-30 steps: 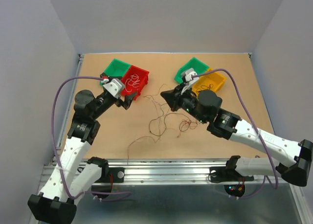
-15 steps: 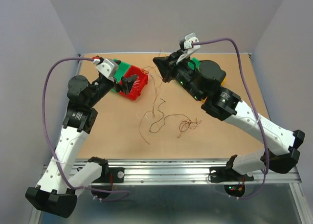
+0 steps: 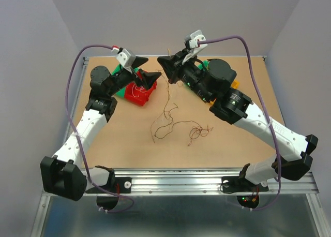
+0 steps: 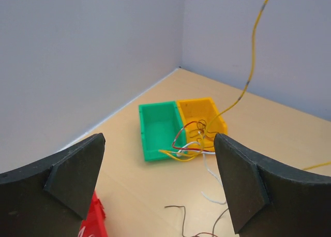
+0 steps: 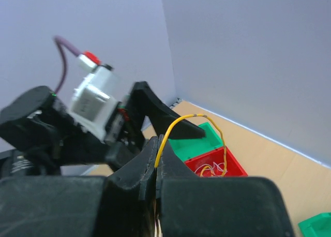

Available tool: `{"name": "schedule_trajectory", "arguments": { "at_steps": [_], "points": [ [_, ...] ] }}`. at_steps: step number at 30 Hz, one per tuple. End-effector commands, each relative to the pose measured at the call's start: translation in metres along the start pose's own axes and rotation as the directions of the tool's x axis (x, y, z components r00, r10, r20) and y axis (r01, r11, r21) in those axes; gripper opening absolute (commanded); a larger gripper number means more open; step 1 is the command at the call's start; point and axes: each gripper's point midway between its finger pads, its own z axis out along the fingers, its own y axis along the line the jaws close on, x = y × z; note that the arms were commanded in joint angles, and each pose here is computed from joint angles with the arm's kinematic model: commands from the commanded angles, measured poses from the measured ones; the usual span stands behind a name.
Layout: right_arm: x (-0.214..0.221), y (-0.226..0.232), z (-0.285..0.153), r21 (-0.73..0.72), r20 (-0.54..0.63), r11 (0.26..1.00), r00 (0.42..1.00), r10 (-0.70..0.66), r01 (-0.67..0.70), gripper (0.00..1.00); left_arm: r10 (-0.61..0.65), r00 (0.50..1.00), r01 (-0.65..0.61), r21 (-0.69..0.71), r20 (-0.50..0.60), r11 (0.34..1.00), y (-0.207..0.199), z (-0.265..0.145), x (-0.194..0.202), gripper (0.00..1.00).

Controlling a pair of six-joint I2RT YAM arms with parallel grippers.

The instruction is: Untangle the cables

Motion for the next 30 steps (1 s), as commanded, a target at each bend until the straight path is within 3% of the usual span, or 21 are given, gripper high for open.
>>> {"name": "schedule_trajectory", "arguments": {
  "at_steps": [1, 10, 11, 14, 15, 21, 23, 24, 30],
  "points": [
    [-0.027, 0.009, -0.009, -0.053, 0.069, 0.998, 0.996, 0.048, -0.044, 0.00, 0.021, 0.995, -0.032, 0.125, 0.093, 0.992, -0.029, 0.016, -0.021, 0.99],
    [-0.021, 0.016, -0.010, -0.084, 0.049, 0.993, 0.995, 0.089, -0.084, 0.00, 0.070, 0.987, -0.087, 0.107, 0.147, 0.990, -0.057, 0.037, -0.015, 0.94],
    [-0.020, 0.018, -0.010, -0.093, 0.046, 0.991, 0.994, 0.096, -0.091, 0.01, 0.066, 0.987, -0.082, 0.103, 0.145, 0.991, -0.056, 0.039, -0.013, 0.91],
    [-0.020, 0.023, -0.012, -0.120, 0.040, 0.986, 0.992, 0.123, -0.117, 0.00, 0.046, 0.992, -0.050, 0.036, 0.115, 0.998, -0.042, 0.053, -0.001, 0.62],
    [-0.022, 0.025, -0.013, -0.133, 0.040, 0.984, 0.991, 0.127, -0.120, 0.00, 0.038, 0.994, -0.039, 0.015, 0.099, 0.999, -0.037, 0.055, 0.006, 0.58],
    [-0.077, 0.023, -0.055, -0.178, 0.155, 0.973, 0.973, 0.172, -0.143, 0.01, 0.035, 0.994, -0.035, -0.005, -0.107, 0.999, -0.025, 0.064, 0.083, 0.55],
    [-0.090, 0.020, -0.071, -0.182, 0.184, 0.972, 0.966, 0.182, -0.149, 0.01, 0.043, 0.967, -0.048, -0.013, -0.251, 0.999, -0.028, 0.064, 0.125, 0.53],
    [-0.114, 0.015, -0.095, -0.186, 0.235, 0.970, 0.952, 0.197, -0.155, 0.01, 0.053, 0.954, -0.062, -0.022, -0.294, 0.998, -0.029, 0.062, 0.137, 0.48],
    [-0.163, -0.007, -0.165, -0.174, 0.363, 0.968, 0.902, 0.235, -0.182, 0.01, 0.125, 0.853, -0.196, -0.089, -0.506, 0.977, -0.016, 0.015, 0.203, 0.48]
  ]
}}
